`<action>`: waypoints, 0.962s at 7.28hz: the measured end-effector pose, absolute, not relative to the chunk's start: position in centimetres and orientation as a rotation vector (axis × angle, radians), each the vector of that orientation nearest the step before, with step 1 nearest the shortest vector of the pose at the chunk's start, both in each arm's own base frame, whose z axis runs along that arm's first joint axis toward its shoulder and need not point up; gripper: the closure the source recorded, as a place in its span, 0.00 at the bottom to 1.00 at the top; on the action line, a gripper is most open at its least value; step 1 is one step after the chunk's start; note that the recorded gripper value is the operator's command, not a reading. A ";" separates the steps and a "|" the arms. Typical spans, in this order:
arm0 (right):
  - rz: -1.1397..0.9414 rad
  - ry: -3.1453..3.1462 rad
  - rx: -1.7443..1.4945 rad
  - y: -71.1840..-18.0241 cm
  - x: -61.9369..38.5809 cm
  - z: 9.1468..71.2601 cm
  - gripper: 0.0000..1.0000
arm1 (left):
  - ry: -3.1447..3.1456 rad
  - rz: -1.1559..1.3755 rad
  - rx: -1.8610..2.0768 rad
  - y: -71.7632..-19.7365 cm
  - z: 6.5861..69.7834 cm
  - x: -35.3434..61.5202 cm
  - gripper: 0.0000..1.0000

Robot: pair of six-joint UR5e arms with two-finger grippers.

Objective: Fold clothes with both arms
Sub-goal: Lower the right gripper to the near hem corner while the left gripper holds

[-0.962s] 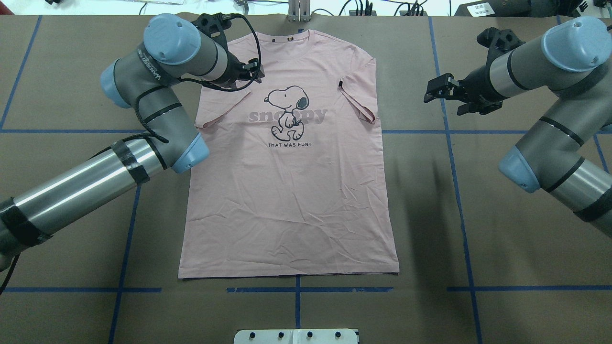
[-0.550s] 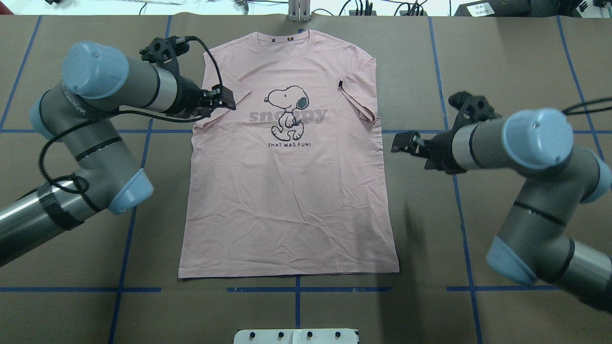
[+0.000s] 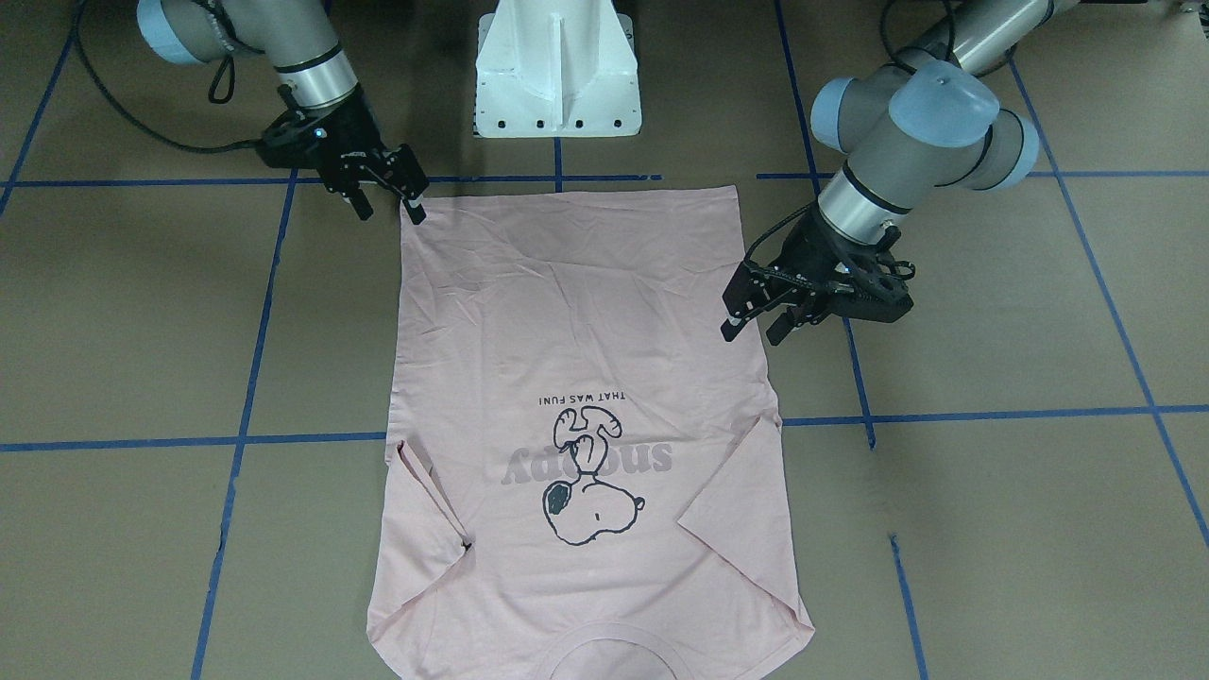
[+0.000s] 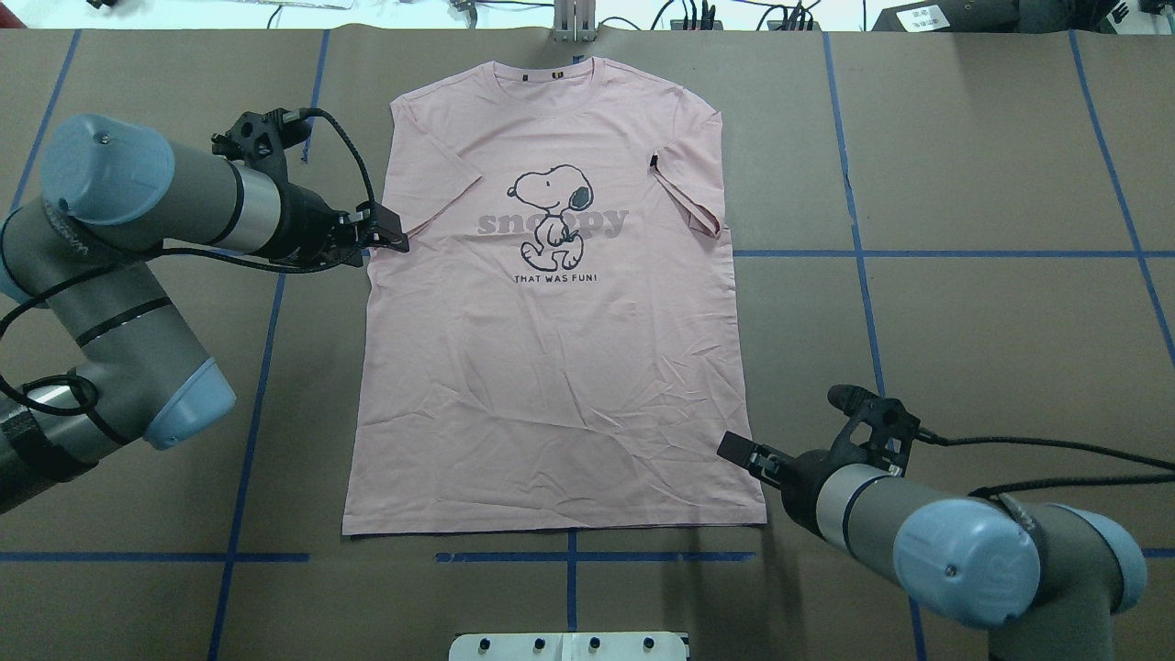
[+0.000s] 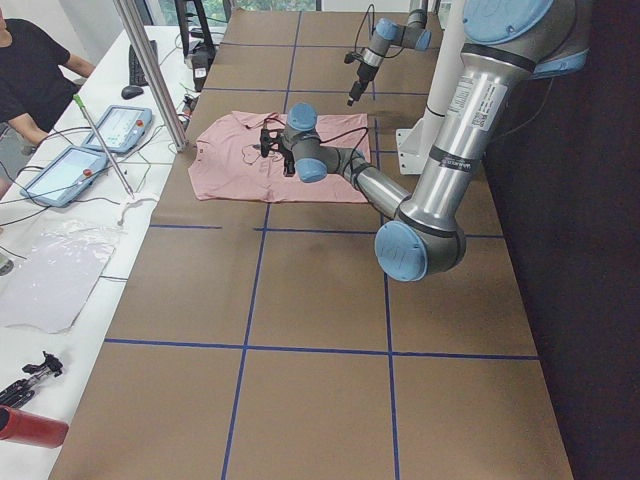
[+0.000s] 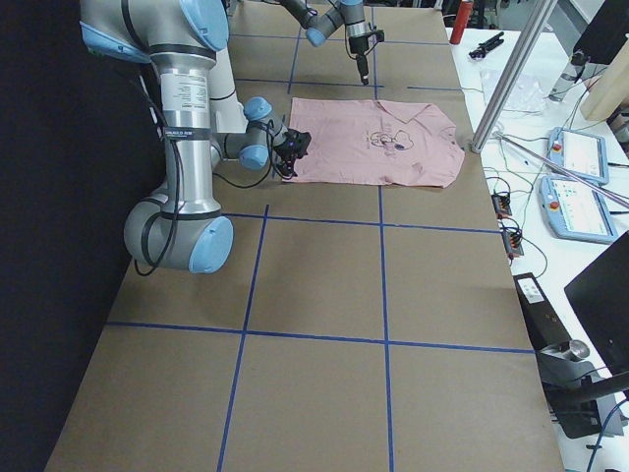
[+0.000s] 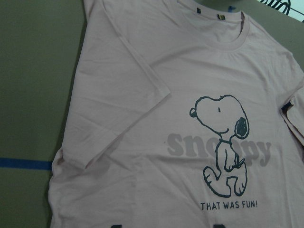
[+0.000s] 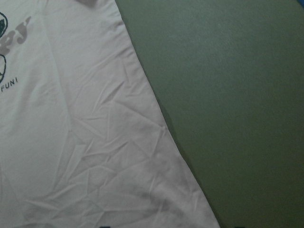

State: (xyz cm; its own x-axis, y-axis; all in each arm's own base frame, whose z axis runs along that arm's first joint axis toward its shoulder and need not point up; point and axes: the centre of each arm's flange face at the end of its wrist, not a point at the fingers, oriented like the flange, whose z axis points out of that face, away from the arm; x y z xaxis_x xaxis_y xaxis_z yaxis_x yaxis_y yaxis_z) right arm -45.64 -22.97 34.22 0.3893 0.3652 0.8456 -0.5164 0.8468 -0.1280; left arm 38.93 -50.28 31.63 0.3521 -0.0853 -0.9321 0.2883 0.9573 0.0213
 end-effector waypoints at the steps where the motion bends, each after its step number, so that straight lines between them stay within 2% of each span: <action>1: 0.571 -1.004 0.163 -21.2 -46.3 34.3 0.13 | 1.180 -0.255 0.197 -50.3 32.0 38.9 0.23; 6: 0.572 -0.929 0.161 -19.6 -48.9 36.3 0.16 | 1.162 -0.273 0.193 -50.4 33.0 38.8 0.23; 7: 0.572 -0.927 0.161 -19.6 -49.2 36.4 0.27 | 1.162 -0.275 0.191 -50.4 33.1 38.8 0.23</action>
